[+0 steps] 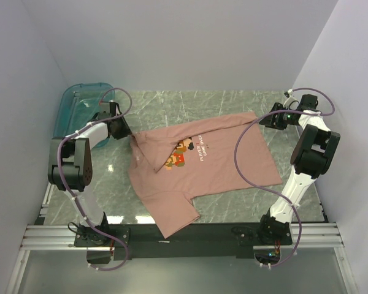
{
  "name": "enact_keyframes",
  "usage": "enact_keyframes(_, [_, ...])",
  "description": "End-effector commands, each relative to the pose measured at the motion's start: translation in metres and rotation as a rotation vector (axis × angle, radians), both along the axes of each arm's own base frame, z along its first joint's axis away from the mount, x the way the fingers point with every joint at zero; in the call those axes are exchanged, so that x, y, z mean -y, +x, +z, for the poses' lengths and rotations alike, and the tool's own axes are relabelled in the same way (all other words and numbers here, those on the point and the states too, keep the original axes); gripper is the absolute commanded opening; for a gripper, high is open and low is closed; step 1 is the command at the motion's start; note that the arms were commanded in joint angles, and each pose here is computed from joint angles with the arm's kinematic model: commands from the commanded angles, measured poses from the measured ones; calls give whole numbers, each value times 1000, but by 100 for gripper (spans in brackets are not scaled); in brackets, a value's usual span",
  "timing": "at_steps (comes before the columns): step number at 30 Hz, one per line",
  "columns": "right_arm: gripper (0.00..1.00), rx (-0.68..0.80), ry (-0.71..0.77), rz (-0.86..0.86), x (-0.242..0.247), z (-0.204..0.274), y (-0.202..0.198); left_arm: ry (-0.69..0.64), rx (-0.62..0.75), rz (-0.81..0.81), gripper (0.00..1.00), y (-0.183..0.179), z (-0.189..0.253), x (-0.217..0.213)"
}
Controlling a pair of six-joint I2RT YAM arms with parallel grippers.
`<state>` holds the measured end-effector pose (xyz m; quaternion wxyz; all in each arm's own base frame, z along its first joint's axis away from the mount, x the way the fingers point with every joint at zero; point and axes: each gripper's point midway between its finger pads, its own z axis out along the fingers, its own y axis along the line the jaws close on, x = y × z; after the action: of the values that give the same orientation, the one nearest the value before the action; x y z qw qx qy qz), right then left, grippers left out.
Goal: Fold and stack the t-shirts
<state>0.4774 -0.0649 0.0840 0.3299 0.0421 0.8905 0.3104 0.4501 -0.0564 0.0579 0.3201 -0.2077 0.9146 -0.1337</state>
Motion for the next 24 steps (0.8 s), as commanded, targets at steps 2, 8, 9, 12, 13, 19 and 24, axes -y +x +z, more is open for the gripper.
enact_keyframes(2, [55,35,-9,3,6,9,6,-40,71,-21,40,14,22,7])
enact_keyframes(8, [55,28,-8,3,6,7,6,-72,61,-46,39,22,18,15])
enact_keyframes(9, [55,28,-8,3,6,7,6,-76,59,-49,39,22,18,16])
enact_keyframes(12, [55,21,-7,3,6,5,6,-81,54,-56,38,25,16,17])
enact_keyframes(13, [55,21,-8,4,6,4,6,-84,55,-61,37,26,17,19])
enact_keyframes(19, [55,16,-9,3,6,2,6,-104,28,-81,27,27,4,26])
enact_keyframes(24, [55,17,-12,3,8,2,6,-117,31,-87,3,26,4,29])
